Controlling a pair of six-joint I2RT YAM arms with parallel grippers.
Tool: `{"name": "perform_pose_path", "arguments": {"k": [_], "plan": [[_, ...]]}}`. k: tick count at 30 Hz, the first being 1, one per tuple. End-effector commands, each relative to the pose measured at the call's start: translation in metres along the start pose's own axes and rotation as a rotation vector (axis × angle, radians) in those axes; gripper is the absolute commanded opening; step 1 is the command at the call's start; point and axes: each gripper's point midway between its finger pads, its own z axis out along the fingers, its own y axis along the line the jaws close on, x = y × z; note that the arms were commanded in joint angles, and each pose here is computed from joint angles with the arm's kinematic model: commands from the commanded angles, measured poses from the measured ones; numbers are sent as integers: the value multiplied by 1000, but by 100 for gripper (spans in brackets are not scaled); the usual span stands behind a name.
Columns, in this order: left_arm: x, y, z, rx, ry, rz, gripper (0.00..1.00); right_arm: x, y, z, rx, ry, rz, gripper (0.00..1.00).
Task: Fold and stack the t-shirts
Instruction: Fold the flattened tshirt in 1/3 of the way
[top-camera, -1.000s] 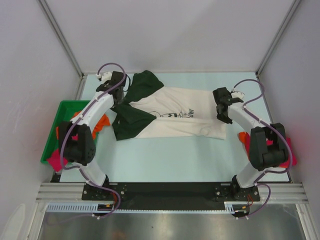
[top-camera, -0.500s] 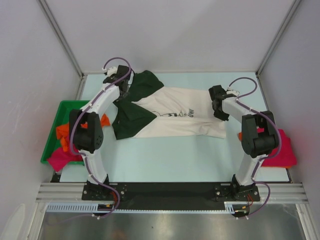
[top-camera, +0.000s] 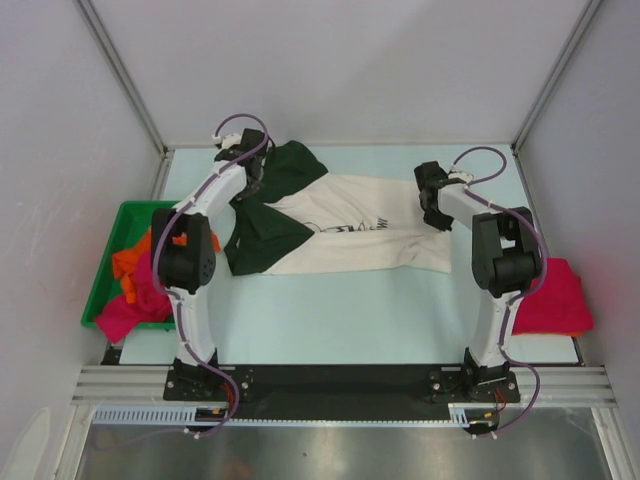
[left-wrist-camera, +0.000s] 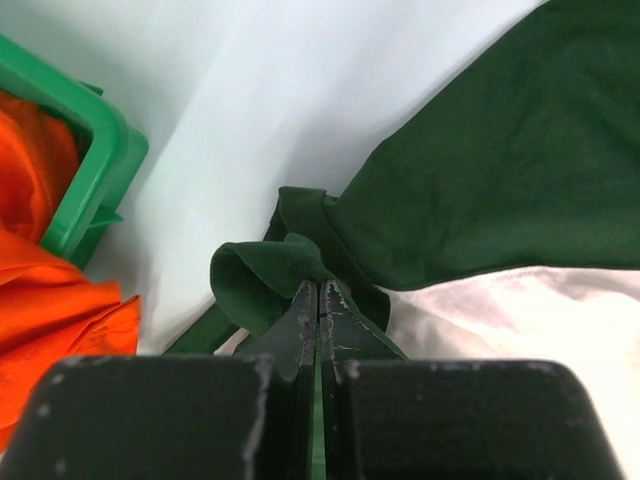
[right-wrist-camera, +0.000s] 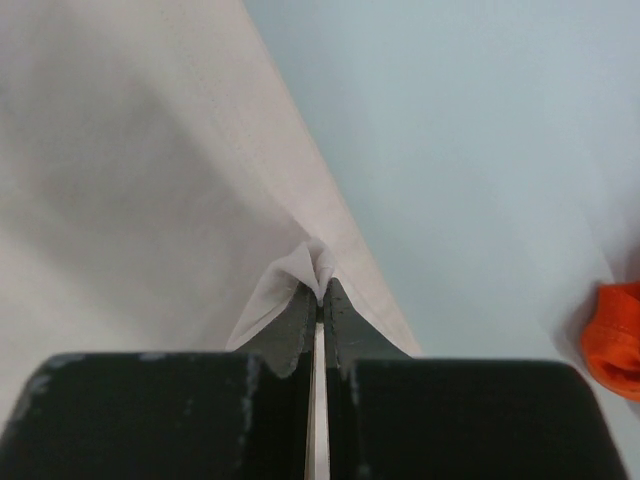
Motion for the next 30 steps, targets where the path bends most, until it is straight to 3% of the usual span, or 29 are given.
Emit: {"name": "perform_pose_path", "arguments": {"k": [1,7,8,9,10,12,13,14,16,17,20,24,30], "plan": [[-22,-9,-2,24,-30,-4,0,-25,8,4,5,-56,24,0],[-25,-11,-4,34,-31,-3,0,-19,8,8,4,-41,-9,0],[-26,-11,-6,37,-35,-4,2,-28,10,0,-22,-69,9,4],[-28,-11,-8,41,-39,-4,12,-32,10,-5,-35,-84,15,10],[-35,-12,-15,54,-54,-14,16,-35,11,-10,-44,-101,5,24],[-42,-12,-24,74,-68,-22,32,-50,9,-27,-56,-142,19,43],[-45,-12,-30,80,-76,-24,39,-57,5,-33,-49,-163,27,60],[-54,-10,-42,99,-99,-36,51,-59,4,-41,-51,-173,21,66],[-56,-9,-55,113,-114,-33,60,-69,-5,-60,-53,-205,33,76],[-62,-6,-69,130,-133,-44,63,-65,-6,-66,-59,-206,24,76],[-52,-1,-93,162,-144,-45,60,-52,-7,-91,-90,-213,-5,74],[-8,-12,-121,225,-137,15,54,10,-12,-94,-131,-130,-28,69],[72,-22,-126,278,-46,102,49,83,-13,-91,-179,-12,-44,59]]}}
